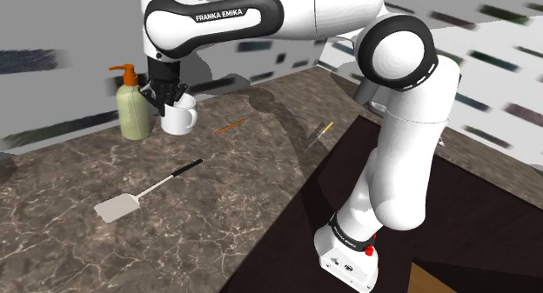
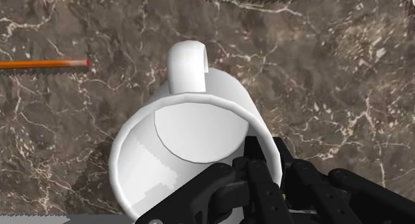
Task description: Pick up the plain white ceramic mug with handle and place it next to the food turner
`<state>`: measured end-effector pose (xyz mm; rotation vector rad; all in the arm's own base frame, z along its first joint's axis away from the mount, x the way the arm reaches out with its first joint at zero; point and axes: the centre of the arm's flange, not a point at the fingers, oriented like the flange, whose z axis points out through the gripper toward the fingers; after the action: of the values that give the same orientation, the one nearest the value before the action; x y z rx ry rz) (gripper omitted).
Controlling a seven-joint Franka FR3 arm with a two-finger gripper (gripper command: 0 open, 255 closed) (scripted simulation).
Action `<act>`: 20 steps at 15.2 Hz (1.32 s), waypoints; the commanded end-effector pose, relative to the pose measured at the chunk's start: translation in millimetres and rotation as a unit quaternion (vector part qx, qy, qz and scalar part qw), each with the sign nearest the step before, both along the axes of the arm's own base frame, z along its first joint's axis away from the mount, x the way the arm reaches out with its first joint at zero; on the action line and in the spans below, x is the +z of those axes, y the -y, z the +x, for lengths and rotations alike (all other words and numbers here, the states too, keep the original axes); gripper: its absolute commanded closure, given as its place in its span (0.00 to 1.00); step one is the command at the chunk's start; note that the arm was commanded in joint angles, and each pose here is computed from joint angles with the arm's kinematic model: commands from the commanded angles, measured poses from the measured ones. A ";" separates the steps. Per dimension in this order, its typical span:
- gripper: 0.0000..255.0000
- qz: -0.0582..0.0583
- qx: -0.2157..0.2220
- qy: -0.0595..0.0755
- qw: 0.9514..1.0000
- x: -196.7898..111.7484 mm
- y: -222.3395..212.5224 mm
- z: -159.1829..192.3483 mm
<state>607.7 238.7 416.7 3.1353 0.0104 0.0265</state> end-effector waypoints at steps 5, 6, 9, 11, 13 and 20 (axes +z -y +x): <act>1.00 0.000 0.000 0.001 1.000 -31.1 -0.1 0.2; 1.00 0.000 0.000 0.001 1.000 -36.4 -0.1 0.2; 1.00 0.000 0.000 0.001 1.000 -51.3 -0.1 0.1; 1.00 0.000 0.000 0.001 1.000 -51.3 -0.1 0.2; 1.00 0.000 0.000 0.001 1.000 -51.3 -0.1 0.2; 0.00 0.000 0.000 0.001 1.000 -51.4 0.0 0.1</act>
<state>607.8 238.8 365.4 3.1357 0.0106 0.0280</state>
